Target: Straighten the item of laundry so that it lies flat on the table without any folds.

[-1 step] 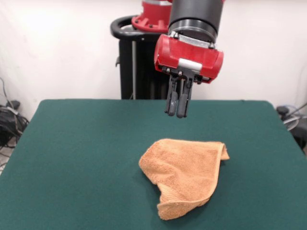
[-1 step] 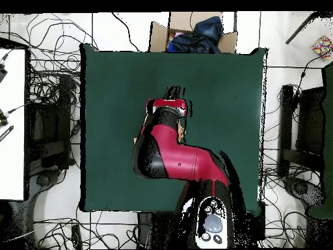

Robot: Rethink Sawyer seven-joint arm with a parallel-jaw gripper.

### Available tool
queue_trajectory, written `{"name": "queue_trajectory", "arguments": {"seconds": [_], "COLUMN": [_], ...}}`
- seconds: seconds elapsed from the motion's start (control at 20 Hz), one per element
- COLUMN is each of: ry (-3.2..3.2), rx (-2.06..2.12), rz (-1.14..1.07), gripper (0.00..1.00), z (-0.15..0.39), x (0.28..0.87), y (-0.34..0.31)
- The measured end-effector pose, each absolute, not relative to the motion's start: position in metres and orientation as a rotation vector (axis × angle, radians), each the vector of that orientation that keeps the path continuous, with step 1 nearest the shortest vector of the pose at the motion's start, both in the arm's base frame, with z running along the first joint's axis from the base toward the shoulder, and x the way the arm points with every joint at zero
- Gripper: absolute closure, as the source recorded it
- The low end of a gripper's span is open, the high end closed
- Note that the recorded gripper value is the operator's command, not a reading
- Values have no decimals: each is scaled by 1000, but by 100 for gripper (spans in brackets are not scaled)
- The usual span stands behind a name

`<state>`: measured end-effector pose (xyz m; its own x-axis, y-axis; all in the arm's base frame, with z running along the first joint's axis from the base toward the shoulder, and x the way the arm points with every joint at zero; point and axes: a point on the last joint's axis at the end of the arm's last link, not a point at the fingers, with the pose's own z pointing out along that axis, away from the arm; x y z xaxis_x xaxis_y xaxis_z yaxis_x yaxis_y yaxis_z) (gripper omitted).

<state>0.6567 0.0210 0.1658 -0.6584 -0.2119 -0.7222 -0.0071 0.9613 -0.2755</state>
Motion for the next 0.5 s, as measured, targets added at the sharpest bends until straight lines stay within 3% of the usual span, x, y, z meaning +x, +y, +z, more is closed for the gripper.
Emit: {"name": "queue_trajectory", "arguments": {"seconds": [0.5], "ry": [2270], "rx": [-150], "rz": [-317], "gripper": [100], "z": [168], "x": [657], "y": [20]}}
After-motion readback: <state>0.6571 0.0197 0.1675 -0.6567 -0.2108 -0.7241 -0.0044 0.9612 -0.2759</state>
